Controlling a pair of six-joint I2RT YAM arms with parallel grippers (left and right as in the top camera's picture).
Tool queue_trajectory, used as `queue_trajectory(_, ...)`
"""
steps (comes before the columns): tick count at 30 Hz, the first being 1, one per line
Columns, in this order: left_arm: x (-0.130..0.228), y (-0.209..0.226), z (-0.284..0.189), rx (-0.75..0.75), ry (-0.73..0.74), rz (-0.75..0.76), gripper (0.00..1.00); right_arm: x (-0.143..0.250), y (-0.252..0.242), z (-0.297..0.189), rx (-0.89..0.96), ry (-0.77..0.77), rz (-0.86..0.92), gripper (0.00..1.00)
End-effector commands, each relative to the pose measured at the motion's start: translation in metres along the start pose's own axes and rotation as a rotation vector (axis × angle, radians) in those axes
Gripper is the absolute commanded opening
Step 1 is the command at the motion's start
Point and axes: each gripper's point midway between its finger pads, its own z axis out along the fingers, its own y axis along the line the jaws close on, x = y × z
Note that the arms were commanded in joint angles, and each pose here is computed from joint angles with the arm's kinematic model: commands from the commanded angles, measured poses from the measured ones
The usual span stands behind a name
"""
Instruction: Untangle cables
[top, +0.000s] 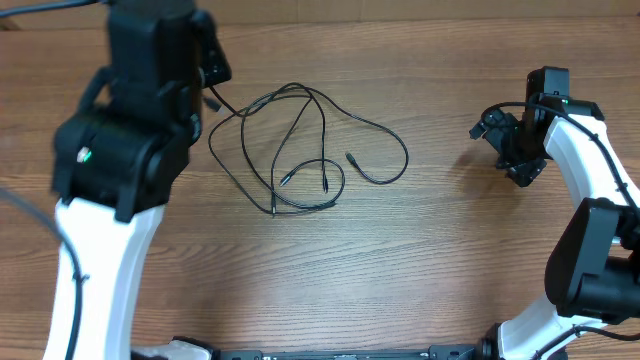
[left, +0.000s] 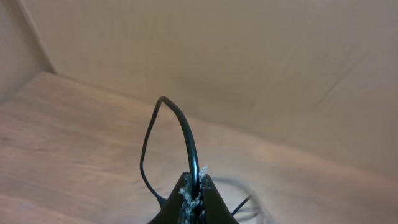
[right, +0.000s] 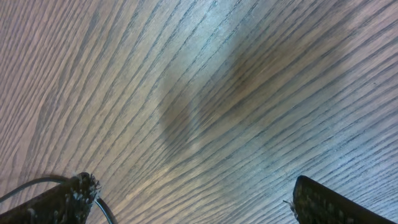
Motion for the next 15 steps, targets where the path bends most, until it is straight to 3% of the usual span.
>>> queue_trajectory(1, 0.011, 0.001, 0.025, -0.073, 0.039, 0.165, 0.04, -0.002, -0.002, -0.002, 0.006, -0.015, 0.003, 1.00)
queue_trajectory(4, 0.000, 0.012, 0.027, -0.152, -0.012, 0.154, 0.04, -0.002, -0.002, -0.002, 0.006, -0.015, 0.003, 1.00)
queue_trajectory(9, -0.055, 0.039, -0.017, -0.253, -0.246, 0.010, 0.04, -0.002, -0.002, -0.002, 0.005, -0.015, 0.003, 1.00)
queue_trajectory(15, -0.113, 0.061, -0.105, -0.135, -0.510, -0.236, 0.04, -0.002, -0.002, -0.002, 0.005, -0.015, 0.003, 1.00)
